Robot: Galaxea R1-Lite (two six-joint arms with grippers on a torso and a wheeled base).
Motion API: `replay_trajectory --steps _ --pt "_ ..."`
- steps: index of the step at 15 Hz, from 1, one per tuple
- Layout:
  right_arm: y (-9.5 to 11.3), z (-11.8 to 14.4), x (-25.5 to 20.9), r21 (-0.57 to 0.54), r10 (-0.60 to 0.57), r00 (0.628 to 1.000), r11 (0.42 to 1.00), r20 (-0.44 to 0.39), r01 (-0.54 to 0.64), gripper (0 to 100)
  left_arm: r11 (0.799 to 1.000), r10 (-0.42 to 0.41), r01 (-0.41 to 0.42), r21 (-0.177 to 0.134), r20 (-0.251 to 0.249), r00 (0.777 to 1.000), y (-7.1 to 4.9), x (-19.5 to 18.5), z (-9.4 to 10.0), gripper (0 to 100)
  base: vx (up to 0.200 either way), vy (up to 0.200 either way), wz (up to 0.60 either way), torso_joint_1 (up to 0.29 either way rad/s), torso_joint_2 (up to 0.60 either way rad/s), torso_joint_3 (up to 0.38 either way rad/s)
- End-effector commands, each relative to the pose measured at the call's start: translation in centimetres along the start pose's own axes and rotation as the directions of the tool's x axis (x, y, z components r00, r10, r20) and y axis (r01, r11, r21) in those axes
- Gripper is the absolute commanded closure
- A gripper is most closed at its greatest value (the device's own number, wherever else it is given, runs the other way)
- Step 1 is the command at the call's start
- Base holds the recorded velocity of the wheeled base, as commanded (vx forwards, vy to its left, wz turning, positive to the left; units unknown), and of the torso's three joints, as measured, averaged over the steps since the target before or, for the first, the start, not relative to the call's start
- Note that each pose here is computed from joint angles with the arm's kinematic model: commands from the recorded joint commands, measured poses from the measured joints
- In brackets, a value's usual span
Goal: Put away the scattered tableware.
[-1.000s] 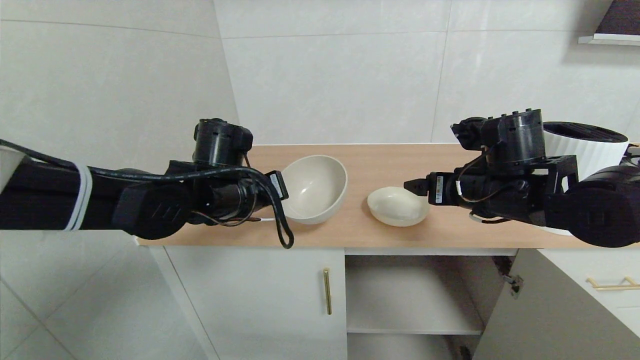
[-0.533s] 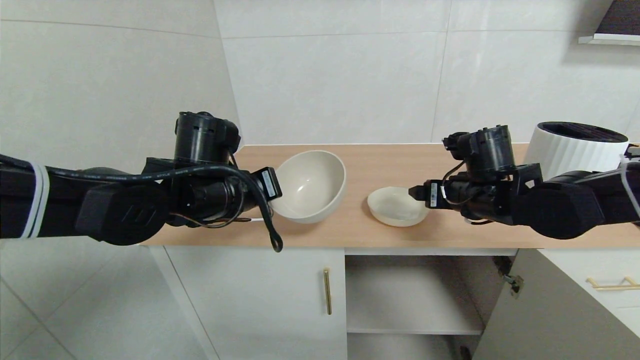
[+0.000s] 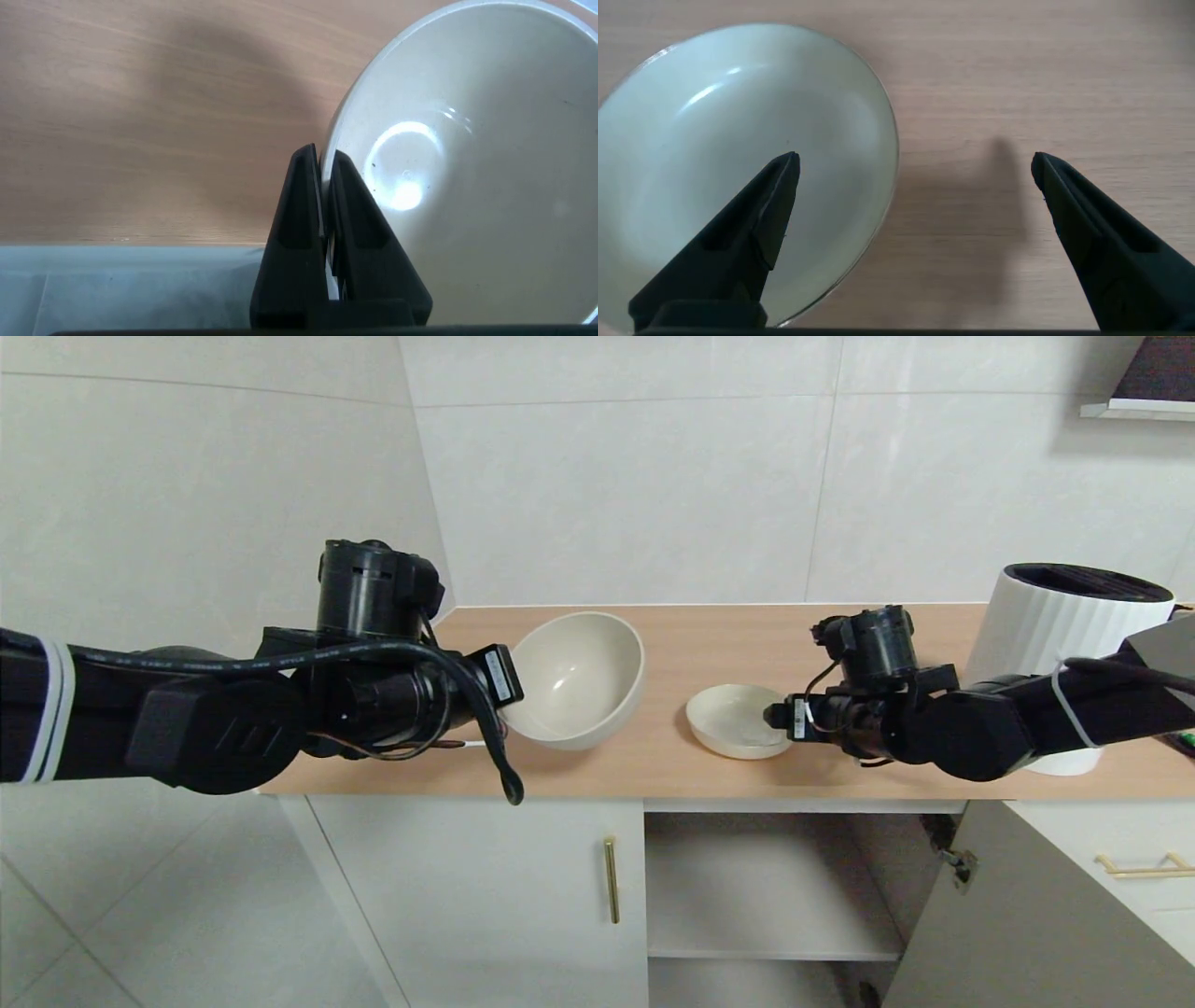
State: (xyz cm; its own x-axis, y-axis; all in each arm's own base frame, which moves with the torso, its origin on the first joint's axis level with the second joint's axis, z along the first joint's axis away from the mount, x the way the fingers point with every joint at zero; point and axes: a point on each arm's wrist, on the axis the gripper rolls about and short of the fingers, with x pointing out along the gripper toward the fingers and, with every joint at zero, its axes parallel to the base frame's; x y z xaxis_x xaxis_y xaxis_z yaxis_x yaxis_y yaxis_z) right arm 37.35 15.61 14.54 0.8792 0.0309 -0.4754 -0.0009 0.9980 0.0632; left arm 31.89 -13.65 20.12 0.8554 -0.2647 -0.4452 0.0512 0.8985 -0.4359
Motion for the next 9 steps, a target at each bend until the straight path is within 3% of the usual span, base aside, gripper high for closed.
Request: replay_trajectory --steps 1,4,5,9 --pt "0.07 -0.36 0.45 -0.002 -0.003 1.000 1.000 -0.011 0.003 0 1.000 -0.002 0.002 -0.001 0.003 1.000 -0.05 -0.07 0.07 100 0.000 0.000 0.00 0.000 0.00 0.000" --pt "0.16 -0.43 0.52 0.009 0.001 1.000 1.000 -0.013 -0.001 0 1.000 -0.001 0.001 -0.001 0.002 1.000 -0.02 -0.07 0.04 100 0.000 0.000 0.00 0.000 0.00 0.000" --pt "0.16 -0.25 0.38 0.026 0.007 1.000 1.000 -0.009 -0.007 100 1.000 -0.002 0.002 -0.001 0.003 1.000 -0.05 -0.07 0.07 100 0.000 0.000 0.00 0.000 0.00 0.000" --pt "0.21 -0.19 0.26 0.028 0.011 1.000 1.000 -0.008 -0.010 100 1.000 -0.001 0.001 -0.001 0.005 1.000 -0.06 -0.12 0.11 100 0.000 0.000 0.00 0.000 0.00 0.000"
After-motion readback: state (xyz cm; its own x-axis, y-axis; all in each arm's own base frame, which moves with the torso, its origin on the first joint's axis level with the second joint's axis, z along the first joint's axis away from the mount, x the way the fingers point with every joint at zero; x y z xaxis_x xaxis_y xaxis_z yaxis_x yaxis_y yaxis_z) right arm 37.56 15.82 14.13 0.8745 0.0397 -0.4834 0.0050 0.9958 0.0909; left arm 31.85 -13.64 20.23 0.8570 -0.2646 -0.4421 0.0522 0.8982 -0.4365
